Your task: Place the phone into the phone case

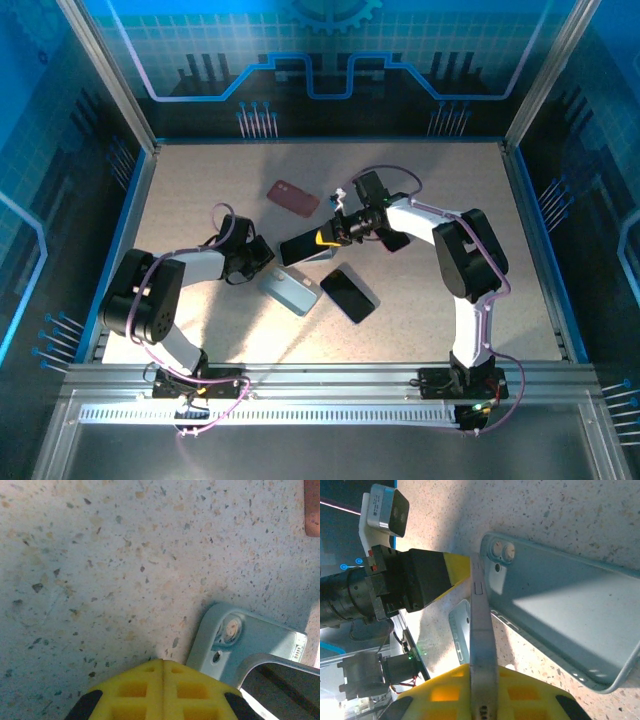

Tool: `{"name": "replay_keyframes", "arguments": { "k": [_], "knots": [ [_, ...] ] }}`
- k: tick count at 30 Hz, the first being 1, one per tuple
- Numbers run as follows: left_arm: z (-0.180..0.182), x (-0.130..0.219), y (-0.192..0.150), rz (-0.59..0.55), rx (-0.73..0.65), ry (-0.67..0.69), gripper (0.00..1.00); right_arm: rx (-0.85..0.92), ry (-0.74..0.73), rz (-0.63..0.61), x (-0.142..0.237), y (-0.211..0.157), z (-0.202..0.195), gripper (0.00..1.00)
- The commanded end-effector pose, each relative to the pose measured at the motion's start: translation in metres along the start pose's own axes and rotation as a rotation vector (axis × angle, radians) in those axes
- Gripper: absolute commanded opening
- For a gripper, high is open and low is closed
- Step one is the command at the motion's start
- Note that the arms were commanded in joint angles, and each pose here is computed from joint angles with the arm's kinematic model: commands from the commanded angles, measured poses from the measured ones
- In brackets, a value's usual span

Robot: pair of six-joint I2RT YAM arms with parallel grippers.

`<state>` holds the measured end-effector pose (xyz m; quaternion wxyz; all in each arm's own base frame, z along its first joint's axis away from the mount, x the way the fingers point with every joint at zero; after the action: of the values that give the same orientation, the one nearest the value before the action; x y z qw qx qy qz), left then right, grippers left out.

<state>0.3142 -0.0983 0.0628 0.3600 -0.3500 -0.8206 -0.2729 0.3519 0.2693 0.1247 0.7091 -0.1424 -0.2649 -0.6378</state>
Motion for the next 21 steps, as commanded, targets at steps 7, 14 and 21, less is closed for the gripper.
{"name": "replay_keyframes", "arguments": {
  "k": [7, 14, 21],
  "knots": [
    [-0.009, -0.002, 0.006, 0.007, -0.026, -0.023, 0.00, -0.023, 0.040, 0.007, 0.001, 0.011, 0.003, 0.00],
    [-0.008, -0.003, 0.006, 0.009, -0.023, -0.022, 0.00, -0.069, 0.006, 0.022, -0.003, 0.009, -0.012, 0.00],
    [-0.009, -0.007, 0.005, 0.019, -0.013, -0.033, 0.00, -0.114, -0.036, 0.032, -0.008, 0.005, -0.024, 0.00]
  ]
}}
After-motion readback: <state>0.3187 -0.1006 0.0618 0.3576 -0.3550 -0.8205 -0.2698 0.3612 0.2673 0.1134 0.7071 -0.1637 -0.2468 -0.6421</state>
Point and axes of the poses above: each hand's point on the last joint's axis, 136 mm out from that joint toward the fingers, its own x axis back along the fingers, its own z axis along the line the jaws close on, y = z × x, the point moved 6 cm from there along x, back along the fingers, and after that the axes turned 3 degrees about -x, right-handed, at the moved point
